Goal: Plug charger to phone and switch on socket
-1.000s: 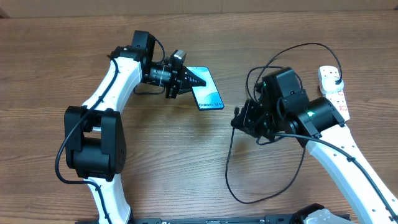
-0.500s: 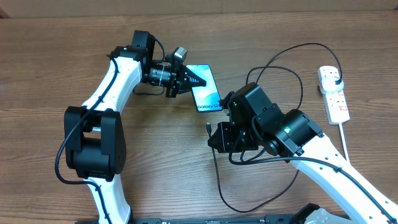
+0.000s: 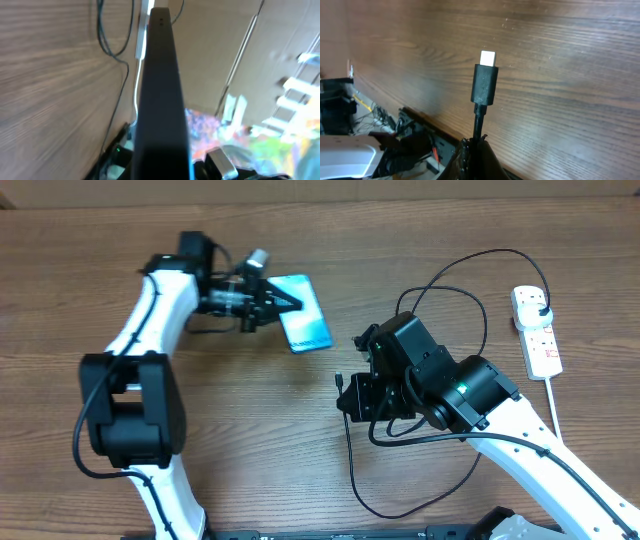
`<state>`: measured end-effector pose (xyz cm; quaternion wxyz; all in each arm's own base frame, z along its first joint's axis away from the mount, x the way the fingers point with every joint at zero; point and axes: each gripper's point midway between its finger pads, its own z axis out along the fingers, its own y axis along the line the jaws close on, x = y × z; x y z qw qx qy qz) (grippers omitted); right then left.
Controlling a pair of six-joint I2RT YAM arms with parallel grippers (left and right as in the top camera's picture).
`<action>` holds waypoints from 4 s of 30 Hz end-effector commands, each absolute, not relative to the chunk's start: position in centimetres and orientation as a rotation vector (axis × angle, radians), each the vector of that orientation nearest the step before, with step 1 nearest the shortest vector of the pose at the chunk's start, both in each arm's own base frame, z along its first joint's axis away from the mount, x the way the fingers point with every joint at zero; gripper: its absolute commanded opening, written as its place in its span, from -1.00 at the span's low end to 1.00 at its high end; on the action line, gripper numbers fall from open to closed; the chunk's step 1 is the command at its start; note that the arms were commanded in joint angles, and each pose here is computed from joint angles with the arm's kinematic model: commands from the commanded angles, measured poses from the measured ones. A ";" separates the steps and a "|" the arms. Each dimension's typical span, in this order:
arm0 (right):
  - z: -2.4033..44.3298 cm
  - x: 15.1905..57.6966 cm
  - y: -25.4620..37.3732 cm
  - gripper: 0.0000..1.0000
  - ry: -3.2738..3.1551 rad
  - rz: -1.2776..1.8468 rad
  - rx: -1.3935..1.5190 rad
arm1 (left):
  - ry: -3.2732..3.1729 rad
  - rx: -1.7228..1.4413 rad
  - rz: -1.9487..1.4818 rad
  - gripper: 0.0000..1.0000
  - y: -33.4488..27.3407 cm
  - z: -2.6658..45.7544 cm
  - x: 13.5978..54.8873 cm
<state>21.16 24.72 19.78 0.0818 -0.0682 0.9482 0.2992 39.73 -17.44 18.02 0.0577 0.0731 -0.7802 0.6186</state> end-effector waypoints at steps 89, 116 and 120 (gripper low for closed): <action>20.0 23.9 23.6 -0.92 2.743 0.786 -0.143 | -2.168 -0.314 2.214 -0.92 -23.6 23.9 39.2; 20.1 23.4 24.4 -0.92 2.638 0.704 -0.503 | -2.175 -0.329 2.223 -0.92 -23.5 23.9 39.3; 19.9 24.0 23.8 -0.92 2.633 0.642 -0.481 | -2.180 -0.329 2.221 -0.92 -23.5 23.9 39.3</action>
